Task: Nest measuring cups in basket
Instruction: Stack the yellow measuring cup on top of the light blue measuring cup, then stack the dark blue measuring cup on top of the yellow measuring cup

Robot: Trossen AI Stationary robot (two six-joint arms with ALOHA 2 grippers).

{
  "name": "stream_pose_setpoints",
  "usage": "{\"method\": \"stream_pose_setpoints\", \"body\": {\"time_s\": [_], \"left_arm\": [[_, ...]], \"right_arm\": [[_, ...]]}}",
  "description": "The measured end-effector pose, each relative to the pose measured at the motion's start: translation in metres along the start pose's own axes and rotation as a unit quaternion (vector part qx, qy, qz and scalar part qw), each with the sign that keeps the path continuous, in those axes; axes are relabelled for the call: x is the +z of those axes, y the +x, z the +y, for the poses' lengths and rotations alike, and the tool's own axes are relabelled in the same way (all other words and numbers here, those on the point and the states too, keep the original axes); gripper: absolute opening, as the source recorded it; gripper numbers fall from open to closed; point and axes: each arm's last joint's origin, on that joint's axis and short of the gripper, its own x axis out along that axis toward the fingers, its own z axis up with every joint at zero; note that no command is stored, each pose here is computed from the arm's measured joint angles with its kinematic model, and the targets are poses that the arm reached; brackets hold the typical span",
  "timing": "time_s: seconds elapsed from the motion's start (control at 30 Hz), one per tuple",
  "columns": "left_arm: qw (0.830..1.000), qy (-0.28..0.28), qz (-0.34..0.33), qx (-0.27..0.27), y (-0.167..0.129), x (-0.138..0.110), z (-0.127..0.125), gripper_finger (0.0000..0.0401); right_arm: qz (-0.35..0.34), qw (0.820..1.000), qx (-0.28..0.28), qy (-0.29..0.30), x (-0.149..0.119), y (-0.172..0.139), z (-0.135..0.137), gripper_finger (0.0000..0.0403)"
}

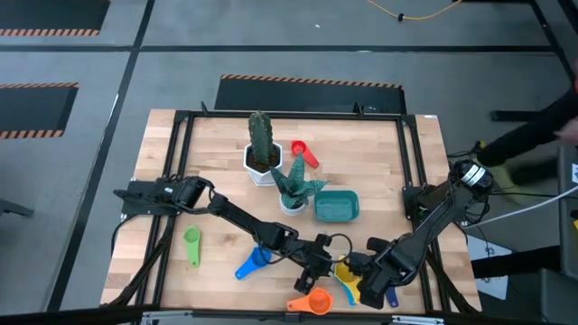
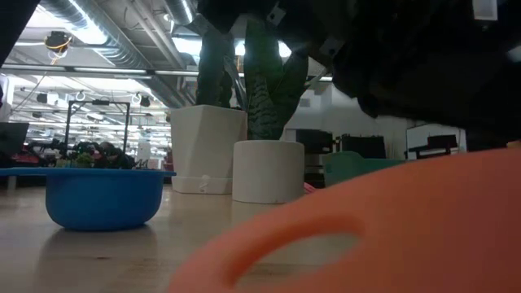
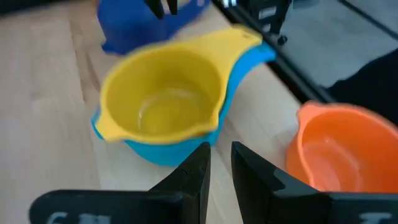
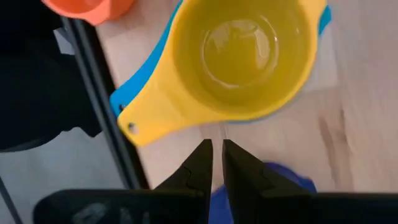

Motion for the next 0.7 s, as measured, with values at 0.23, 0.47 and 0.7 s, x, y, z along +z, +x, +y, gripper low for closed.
{"method": "stream_pose_setpoints", "body": {"time_s": [0.23, 0.47, 0.7], "left_arm": [[1.0, 0.0, 0.015, -0.001, -0.009, 0.005, 0.0, 0.0057], [0.999, 0.002, 0.038, 0.0, -0.013, 0.003, 0.0, 0.0057], [0.999, 0.003, 0.037, 0.018, -0.013, 0.004, 0.001, 0.0057]], "right_arm": [[0.043, 0.998, 0.037, -0.011, -0.013, -0.016, 0.006, 0.0042], [0.094, 0.994, 0.061, -0.015, -0.027, -0.016, 0.013, 0.0042], [0.125, 0.99, 0.065, 0.006, -0.031, -0.017, 0.014, 0.0042]]}}
